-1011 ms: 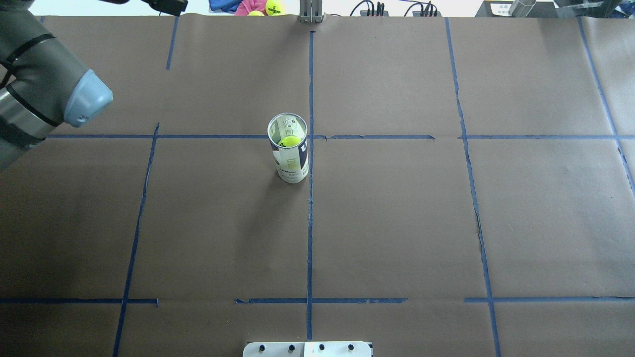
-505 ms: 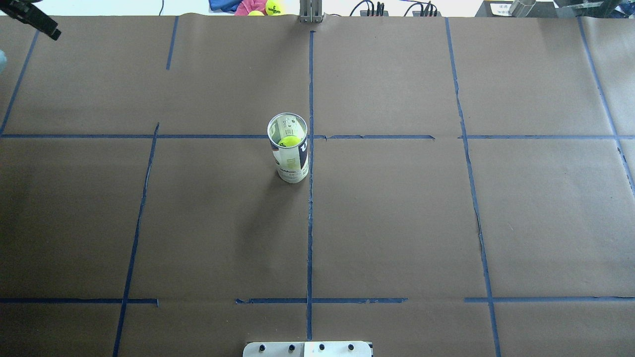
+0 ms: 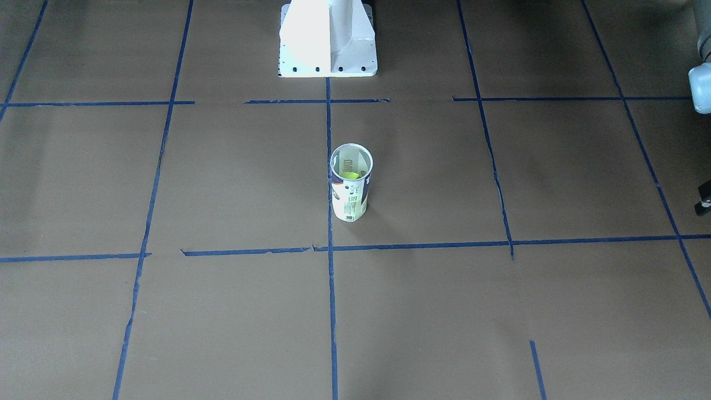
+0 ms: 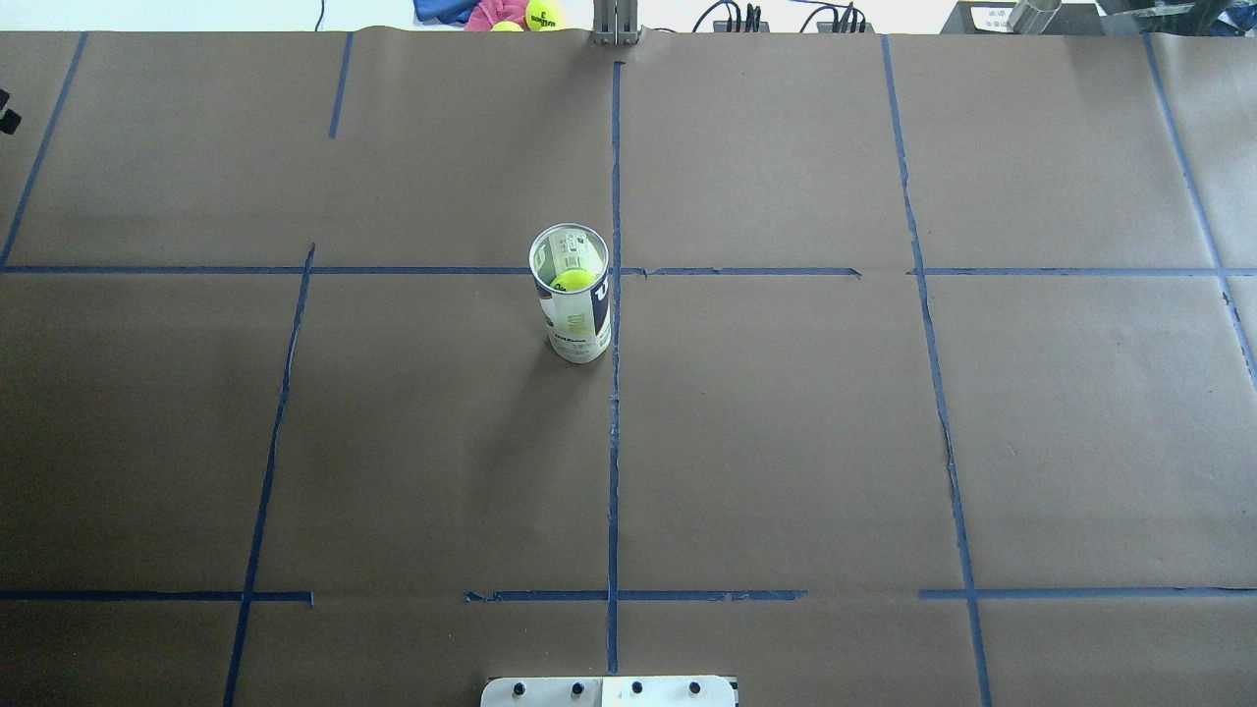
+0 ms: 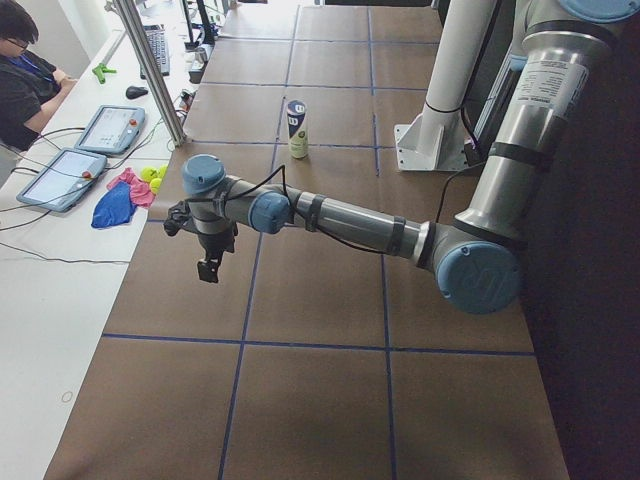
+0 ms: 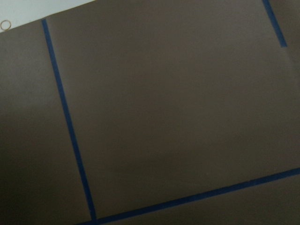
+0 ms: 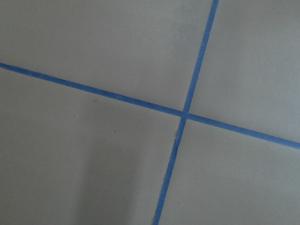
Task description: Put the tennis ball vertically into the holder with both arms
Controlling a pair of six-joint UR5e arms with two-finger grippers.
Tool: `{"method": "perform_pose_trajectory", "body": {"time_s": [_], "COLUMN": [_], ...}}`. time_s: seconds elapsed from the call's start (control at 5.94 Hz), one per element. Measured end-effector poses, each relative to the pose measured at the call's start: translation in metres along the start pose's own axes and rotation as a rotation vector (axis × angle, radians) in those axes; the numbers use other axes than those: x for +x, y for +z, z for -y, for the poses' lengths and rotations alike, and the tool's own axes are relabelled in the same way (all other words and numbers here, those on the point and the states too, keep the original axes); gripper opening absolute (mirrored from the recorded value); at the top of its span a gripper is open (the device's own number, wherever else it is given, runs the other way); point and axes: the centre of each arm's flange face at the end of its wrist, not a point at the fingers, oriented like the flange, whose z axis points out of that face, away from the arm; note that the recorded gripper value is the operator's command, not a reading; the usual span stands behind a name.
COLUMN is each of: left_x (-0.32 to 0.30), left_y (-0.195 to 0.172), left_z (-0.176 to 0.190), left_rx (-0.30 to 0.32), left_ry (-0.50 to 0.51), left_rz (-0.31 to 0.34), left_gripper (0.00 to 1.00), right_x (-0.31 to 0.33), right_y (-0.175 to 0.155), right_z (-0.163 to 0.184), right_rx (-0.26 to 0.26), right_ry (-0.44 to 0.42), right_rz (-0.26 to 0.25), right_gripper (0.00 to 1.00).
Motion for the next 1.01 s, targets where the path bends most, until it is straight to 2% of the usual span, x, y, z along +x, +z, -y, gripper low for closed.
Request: {"method": "perform_pose_trajectory", "body": {"time_s": [0.34,0.51,1.01], "left_x": [-0.057,-0.064,-0.079], "left_y": [0.012,0.011,0.024], "left_z": [-0.069,-0.08,-0.118], "left_rx": [-0.046,-0.055,-0.098], "left_ry": [-0.085,-0.102,-0.066], "left_rz": [-0.024,-0.027,-0.022], "left_gripper": [1.0,1.0,1.0], "right_x": [0.002,0.002,0.003], "right_y": [0.002,0.003,0.004], "right_z": [-0.002,-0.004,-0.005], "right_rx": [-0.004,-0.006,-0.009], "right_ry": [0.006,0.009,0.009], "right_rz": [0.002,0.003,0.004], "right_gripper": [1.0,1.0,1.0]}}
